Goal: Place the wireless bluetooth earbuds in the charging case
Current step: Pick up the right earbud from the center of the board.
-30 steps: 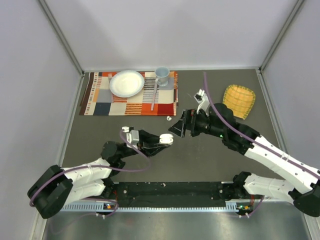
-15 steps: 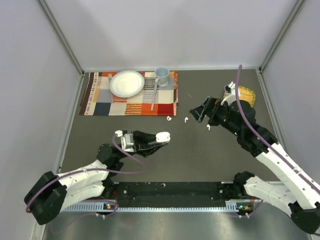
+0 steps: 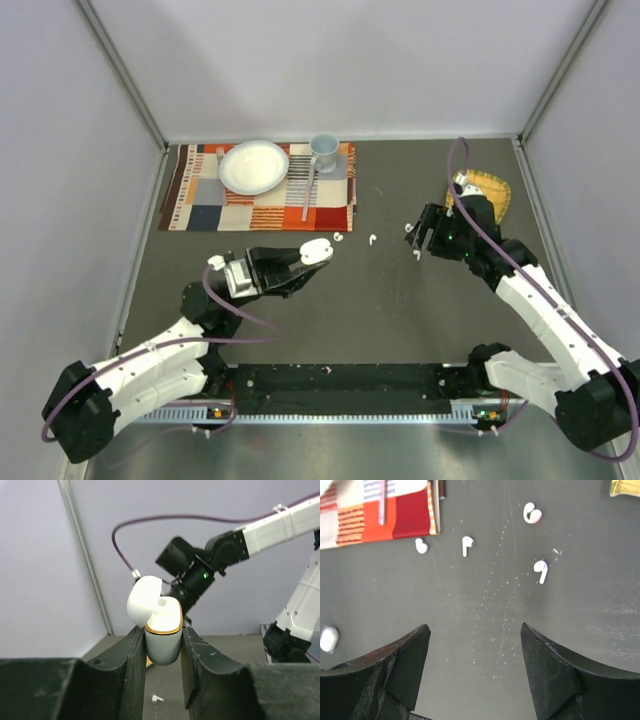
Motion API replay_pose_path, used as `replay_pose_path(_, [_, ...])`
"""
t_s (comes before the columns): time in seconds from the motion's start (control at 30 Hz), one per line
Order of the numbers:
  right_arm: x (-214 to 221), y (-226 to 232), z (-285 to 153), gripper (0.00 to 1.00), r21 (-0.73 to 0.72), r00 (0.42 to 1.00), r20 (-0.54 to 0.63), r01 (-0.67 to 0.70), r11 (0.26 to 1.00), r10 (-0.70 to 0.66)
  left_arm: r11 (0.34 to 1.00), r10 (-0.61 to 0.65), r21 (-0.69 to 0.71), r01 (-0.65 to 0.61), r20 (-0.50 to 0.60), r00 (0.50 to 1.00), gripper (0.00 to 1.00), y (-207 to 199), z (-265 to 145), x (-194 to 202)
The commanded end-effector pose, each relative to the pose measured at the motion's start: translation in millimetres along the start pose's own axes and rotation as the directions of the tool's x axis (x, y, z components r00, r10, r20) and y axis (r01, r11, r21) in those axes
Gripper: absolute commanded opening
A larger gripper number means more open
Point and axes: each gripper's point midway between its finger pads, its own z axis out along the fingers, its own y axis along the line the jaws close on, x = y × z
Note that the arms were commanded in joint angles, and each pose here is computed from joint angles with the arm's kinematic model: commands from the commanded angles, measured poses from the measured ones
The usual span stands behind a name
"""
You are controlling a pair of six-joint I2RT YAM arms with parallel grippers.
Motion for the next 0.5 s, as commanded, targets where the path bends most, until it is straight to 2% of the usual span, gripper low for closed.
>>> replay_pose_path(0.0, [-9.6,6.4,-1.0,0.73,-0.021,0.999,-0.016,0.048,0.999,-0.049,0.999,0.036,-0.039,-0.034,0.053,0.998,0.0,13.3,16.3,-29.9])
replay_pose_path(0.1, [-10.4,5.2,2.9,0.73,-0.007,0.999,-0.026,0.044,0.999,-0.044,0.997,0.017,-0.075,-0.011,0.087,0.996,0.0,20.5,19.9,-37.0])
replay_pose_path(0.37, [-29.1,9.5,19.2,0.75,0.024,0.999,-0.036,-0.036,0.999,0.037,0.994,-0.011,-0.112,0.017,0.059,0.998,0.0,50.8,43.1,-26.6])
replay_pose_path(0.43, [-37.9,21.9,22.0,0.76,-0.001,0.997,-0.059,-0.059,0.998,0.059,0.992,-0.045,-0.112,0.052,0.062,0.997,0.0,61.7,52.3,-28.1])
replay_pose_path(0.47, [-41.0,27.6,21.4,0.76,-0.01,0.994,-0.068,-0.087,0.996,0.087,0.986,-0.111,-0.121,0.117,0.052,0.992,0.0,68.1,53.4,-26.3])
